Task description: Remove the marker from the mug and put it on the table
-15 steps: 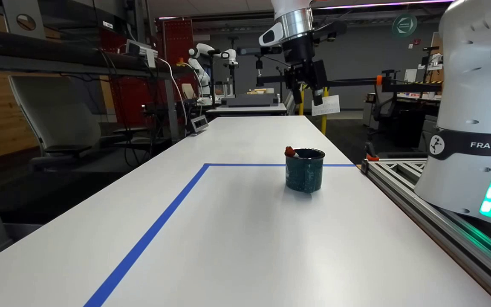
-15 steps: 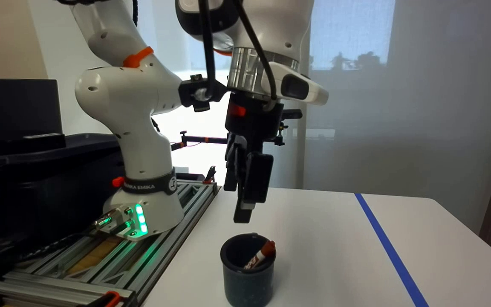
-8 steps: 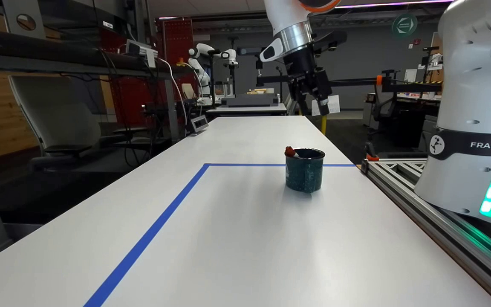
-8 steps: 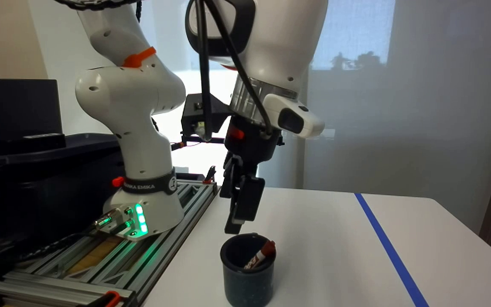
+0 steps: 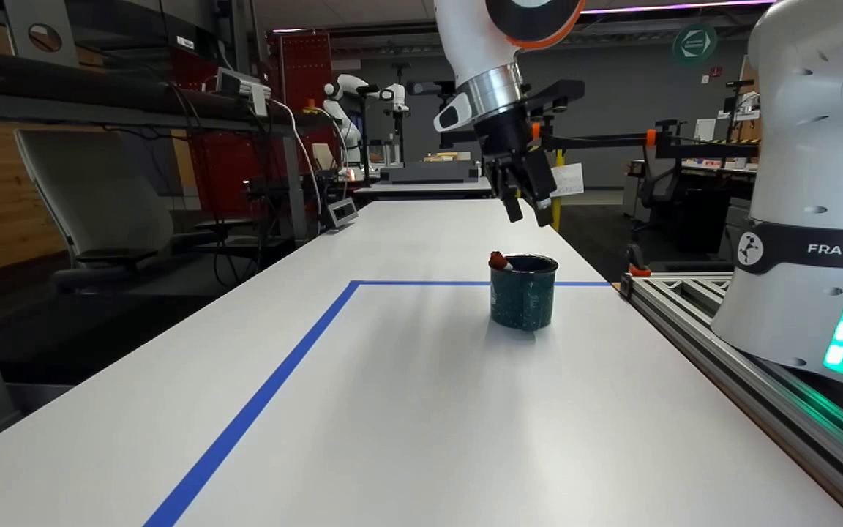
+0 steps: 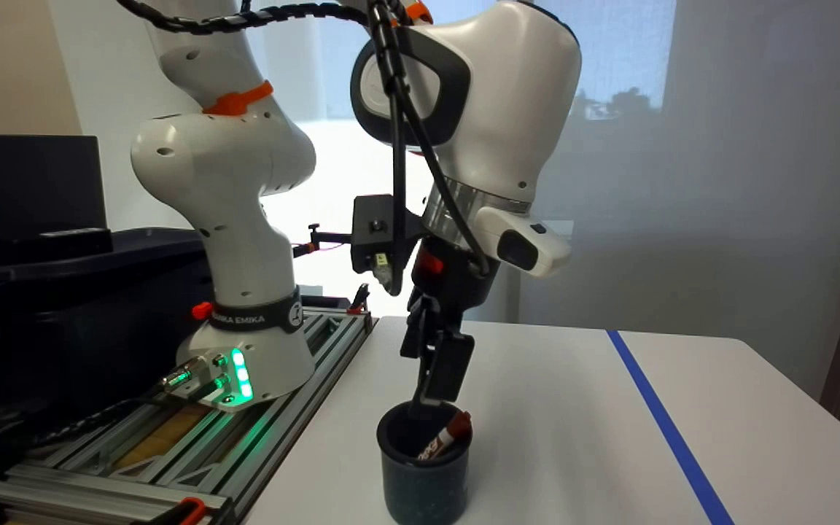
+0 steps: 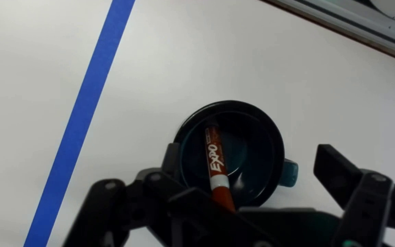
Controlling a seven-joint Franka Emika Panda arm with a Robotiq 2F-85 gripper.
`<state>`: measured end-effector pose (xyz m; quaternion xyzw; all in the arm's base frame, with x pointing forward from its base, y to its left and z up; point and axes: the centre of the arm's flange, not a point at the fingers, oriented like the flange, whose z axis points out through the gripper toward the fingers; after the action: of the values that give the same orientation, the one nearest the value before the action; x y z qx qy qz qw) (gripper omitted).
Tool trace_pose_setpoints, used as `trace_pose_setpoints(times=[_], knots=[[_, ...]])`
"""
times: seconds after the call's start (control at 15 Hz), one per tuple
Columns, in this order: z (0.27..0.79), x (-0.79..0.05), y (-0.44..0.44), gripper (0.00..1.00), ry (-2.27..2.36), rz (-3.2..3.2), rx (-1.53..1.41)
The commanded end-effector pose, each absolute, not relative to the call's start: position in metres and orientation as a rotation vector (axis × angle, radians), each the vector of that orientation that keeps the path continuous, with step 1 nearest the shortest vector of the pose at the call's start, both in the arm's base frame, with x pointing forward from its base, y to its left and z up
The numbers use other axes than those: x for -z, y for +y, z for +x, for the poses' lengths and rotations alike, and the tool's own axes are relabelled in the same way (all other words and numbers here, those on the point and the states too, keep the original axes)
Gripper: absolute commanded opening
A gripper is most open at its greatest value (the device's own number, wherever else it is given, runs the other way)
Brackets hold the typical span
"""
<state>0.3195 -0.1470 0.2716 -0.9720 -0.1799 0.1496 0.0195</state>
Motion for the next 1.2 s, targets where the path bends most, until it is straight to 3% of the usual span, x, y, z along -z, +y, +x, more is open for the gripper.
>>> trace_pose_setpoints(times=[0.0,0.2,0.27,0.33,0.53,0.67,0.87,1.13], knots=[[0.332,-0.255,-0.140,1.00,-0.518,-3.041,-0.425],[0.335,-0.246,-0.139,1.00,-0.509,-3.052,-0.407],[0.336,-0.244,-0.139,0.75,-0.507,-3.056,-0.401],[0.337,-0.242,-0.140,0.75,-0.505,-3.057,-0.397],[0.338,-0.238,-0.141,0.50,-0.502,-3.054,-0.386],[0.337,-0.235,-0.141,0.42,-0.502,-3.049,-0.380],[0.336,-0.232,-0.142,0.40,-0.506,-3.035,-0.352],[0.335,-0.228,-0.145,0.48,-0.523,-3.025,-0.330]])
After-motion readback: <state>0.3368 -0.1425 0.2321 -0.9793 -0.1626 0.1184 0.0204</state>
